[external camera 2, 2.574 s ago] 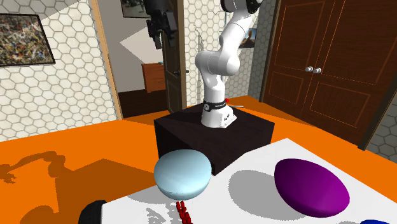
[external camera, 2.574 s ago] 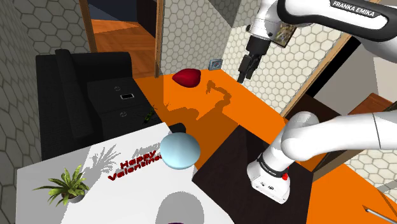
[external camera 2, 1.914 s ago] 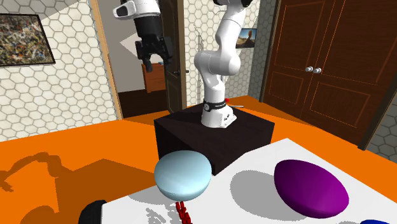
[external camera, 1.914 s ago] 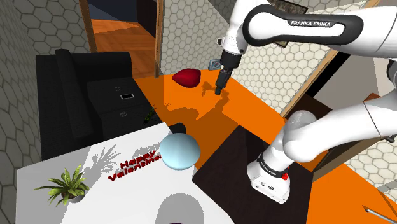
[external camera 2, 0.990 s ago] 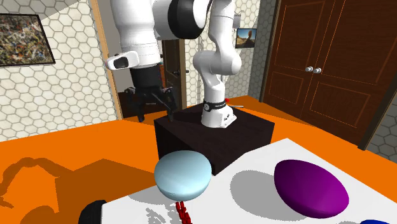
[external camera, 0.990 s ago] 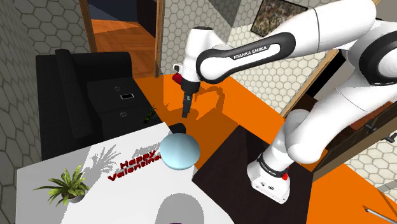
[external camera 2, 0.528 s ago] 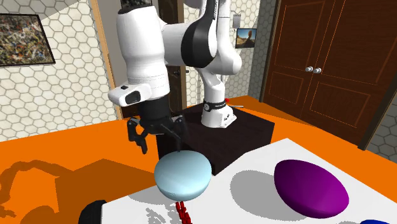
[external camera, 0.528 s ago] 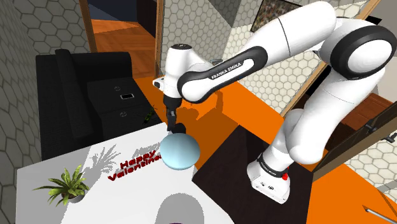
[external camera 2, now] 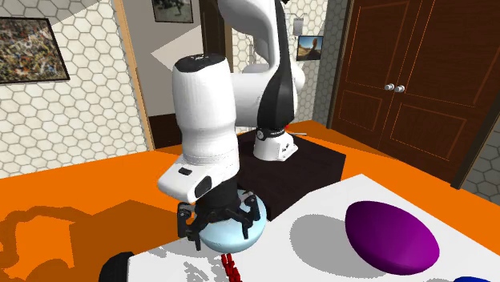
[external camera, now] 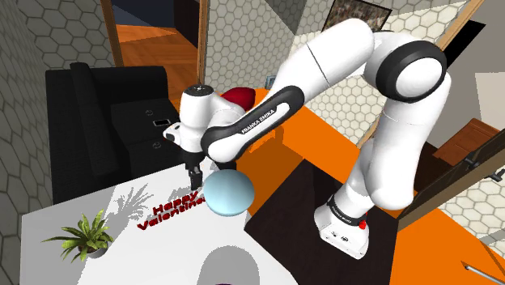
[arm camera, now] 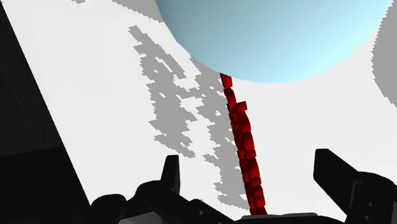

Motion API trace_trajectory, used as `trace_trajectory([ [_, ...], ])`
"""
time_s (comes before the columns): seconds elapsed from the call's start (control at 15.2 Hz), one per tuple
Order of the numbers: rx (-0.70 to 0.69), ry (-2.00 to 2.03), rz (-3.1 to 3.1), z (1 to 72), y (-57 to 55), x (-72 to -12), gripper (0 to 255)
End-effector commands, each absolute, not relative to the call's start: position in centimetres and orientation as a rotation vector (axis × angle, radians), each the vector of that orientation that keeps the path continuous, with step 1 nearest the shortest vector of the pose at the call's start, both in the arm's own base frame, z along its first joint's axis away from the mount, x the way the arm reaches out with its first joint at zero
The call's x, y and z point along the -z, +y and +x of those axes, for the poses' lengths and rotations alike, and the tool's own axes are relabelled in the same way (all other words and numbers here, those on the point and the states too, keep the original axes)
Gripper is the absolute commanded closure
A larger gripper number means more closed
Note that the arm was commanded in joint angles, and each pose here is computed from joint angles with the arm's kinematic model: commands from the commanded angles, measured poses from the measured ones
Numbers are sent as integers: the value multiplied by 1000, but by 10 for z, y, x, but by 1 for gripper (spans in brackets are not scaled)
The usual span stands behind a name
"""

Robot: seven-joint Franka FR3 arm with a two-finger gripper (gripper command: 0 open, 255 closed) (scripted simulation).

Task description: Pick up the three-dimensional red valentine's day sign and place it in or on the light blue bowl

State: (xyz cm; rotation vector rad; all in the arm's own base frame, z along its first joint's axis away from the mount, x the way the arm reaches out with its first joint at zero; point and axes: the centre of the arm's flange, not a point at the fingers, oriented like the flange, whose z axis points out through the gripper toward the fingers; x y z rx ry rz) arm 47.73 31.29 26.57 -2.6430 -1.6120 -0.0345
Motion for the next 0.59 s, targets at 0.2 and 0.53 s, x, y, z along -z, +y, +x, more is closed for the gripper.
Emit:
trace_trajectory([
  [0.2, 61, -1812, -2525, 476, 363, -224, 0],
  [0.53, 68, -1866, -2489, 475, 379, -197, 0],
])
